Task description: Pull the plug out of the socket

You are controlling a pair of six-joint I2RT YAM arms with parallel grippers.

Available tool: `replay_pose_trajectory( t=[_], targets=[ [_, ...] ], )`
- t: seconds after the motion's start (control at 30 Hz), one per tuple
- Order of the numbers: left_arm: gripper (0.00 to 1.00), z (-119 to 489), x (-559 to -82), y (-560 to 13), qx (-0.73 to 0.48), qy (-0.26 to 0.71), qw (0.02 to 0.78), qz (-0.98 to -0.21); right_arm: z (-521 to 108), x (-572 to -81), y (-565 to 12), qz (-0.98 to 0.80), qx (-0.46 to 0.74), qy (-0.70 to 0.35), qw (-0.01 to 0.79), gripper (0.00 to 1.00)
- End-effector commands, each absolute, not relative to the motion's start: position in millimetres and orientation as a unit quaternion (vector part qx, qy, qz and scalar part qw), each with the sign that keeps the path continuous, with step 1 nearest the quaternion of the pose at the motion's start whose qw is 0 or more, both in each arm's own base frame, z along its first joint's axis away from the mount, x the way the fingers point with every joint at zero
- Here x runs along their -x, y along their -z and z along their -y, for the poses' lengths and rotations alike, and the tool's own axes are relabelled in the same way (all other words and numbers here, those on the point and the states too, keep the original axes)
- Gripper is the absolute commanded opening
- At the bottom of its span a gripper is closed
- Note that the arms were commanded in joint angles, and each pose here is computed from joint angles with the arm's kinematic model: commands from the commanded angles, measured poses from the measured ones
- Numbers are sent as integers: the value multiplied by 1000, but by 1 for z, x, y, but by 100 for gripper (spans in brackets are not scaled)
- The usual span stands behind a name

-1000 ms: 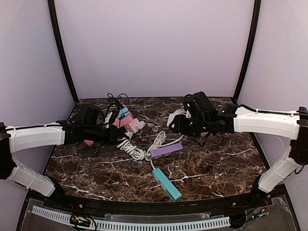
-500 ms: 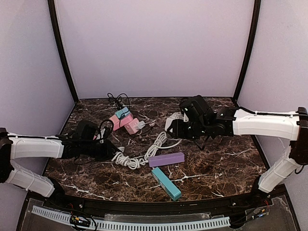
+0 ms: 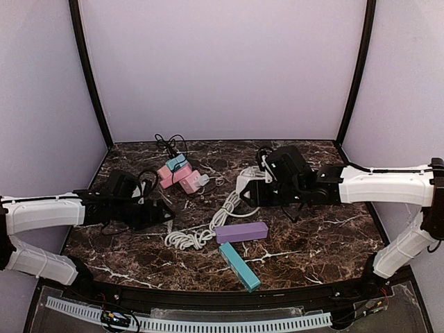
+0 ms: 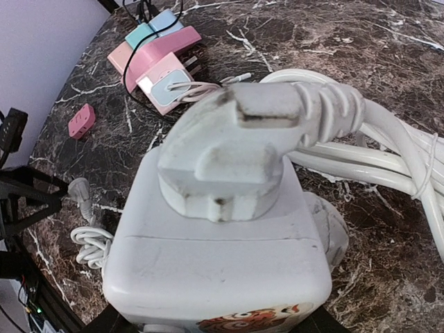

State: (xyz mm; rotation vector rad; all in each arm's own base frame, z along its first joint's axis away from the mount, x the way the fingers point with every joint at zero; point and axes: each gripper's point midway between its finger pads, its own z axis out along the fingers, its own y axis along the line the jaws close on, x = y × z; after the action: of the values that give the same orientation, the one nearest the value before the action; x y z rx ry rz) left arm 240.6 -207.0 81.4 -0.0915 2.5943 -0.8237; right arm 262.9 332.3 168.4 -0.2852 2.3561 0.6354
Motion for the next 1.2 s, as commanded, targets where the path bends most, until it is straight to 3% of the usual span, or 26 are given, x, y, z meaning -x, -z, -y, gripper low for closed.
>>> replay_pose_trajectory(
  t=[0.0,0.6,0.87,1.17],
  targets=[
    [90,213,-250,-128,-27,309,260,-915,-361,-252,-234,-822,179,-350,412,0],
    [90,356,-222,-275,-200,546,267,-769,-372,-207,-272,-740,272,-438,432,0],
    [92,369,-222,-278,-151,589,233,-759,-376,-208,-282,-730,266,-445,445,0],
    [99,389,-223,-257,-147,574,205,-779,-386,-205,-282,-731,290,-431,443,0]
  ],
)
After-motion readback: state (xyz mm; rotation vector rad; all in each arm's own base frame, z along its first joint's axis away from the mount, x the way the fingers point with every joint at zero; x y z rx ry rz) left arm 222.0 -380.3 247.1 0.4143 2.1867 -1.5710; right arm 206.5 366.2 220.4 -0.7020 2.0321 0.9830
